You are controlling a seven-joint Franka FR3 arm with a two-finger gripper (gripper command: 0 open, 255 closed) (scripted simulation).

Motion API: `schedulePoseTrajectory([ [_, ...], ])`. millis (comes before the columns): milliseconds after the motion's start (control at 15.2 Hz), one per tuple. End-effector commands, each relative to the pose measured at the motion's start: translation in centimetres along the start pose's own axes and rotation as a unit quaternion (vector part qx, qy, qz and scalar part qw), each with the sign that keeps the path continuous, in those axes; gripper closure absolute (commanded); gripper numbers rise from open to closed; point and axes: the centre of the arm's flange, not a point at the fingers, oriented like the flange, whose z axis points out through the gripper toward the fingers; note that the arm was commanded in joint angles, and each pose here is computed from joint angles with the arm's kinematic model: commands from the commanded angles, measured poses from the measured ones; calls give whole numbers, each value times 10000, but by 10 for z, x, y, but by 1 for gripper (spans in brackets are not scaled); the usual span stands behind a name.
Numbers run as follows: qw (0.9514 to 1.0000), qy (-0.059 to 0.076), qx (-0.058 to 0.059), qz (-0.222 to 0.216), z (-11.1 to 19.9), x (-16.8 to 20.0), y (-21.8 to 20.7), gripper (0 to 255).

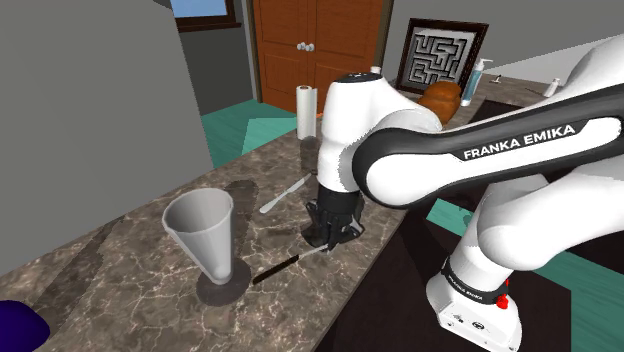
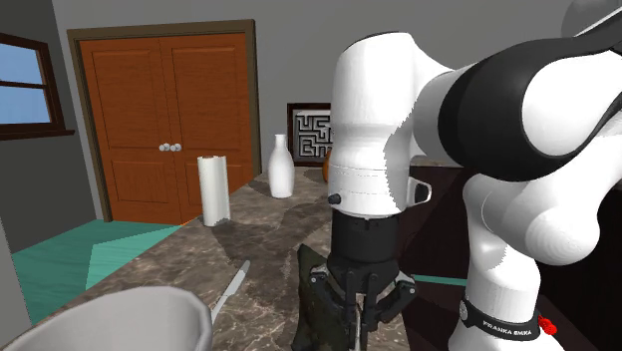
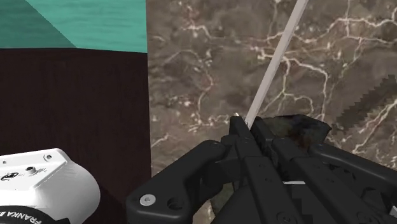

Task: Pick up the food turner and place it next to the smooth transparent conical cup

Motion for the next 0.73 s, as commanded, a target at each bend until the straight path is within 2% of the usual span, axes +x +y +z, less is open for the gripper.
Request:
schedulePoseTrajectory([
  [0, 10000, 40, -52, 24, 15, 6, 2, 255],
  [330, 10000, 40, -52, 24, 42, 8, 2, 255],
  [660, 10000, 40, -52, 24, 42, 8, 2, 255],
])
